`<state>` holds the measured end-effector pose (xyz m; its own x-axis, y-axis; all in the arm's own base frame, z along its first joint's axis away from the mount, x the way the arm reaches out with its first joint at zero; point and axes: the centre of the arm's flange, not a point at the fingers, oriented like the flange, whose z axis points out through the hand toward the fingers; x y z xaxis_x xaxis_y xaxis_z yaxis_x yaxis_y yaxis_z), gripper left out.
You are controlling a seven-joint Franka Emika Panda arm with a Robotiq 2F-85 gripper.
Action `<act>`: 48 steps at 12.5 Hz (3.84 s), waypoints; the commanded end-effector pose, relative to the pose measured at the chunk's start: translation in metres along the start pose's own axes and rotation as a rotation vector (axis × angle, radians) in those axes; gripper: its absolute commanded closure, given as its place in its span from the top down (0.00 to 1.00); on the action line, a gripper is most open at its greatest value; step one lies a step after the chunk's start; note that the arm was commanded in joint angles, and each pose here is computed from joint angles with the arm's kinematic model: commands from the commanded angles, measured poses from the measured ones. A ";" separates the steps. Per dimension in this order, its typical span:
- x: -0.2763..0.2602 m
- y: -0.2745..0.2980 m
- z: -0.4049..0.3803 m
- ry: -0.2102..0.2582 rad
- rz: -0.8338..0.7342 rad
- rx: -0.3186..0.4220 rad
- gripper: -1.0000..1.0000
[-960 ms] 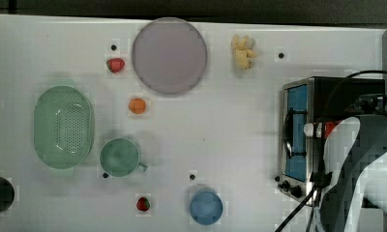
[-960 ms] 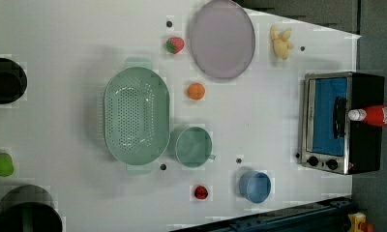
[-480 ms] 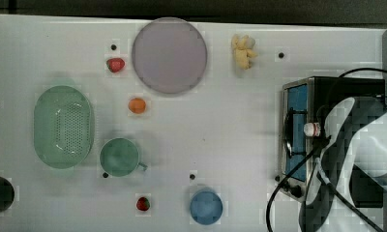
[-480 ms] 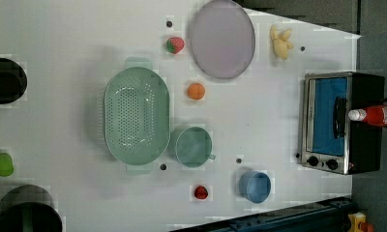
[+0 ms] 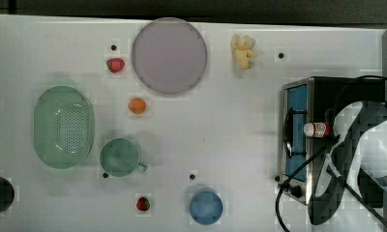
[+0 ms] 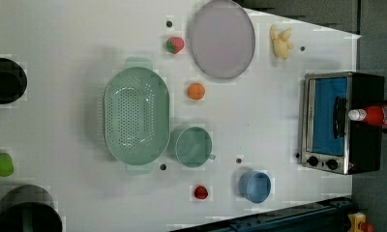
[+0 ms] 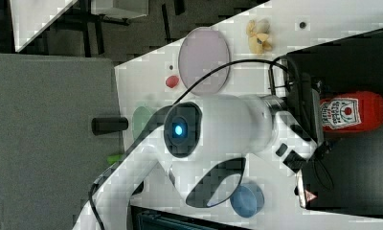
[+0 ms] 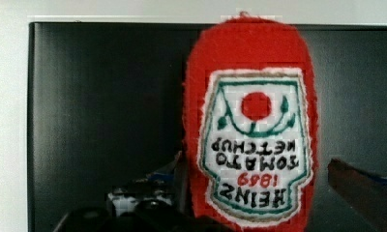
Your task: Pick Ketchup from oven and place it on table.
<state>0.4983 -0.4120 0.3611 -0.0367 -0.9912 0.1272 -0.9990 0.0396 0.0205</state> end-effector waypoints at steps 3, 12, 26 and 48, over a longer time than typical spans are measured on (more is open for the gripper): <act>0.010 0.002 0.006 -0.006 0.039 0.020 0.83; -0.035 -0.037 -0.093 -0.065 -0.070 0.064 0.64; -0.327 -0.086 -0.216 -0.202 -0.622 0.078 0.64; -0.412 -0.027 0.114 -0.112 -0.710 -0.107 0.99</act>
<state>0.5137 -0.0096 0.1518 0.6309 -0.7663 -0.1218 -0.7240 -0.6378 0.2627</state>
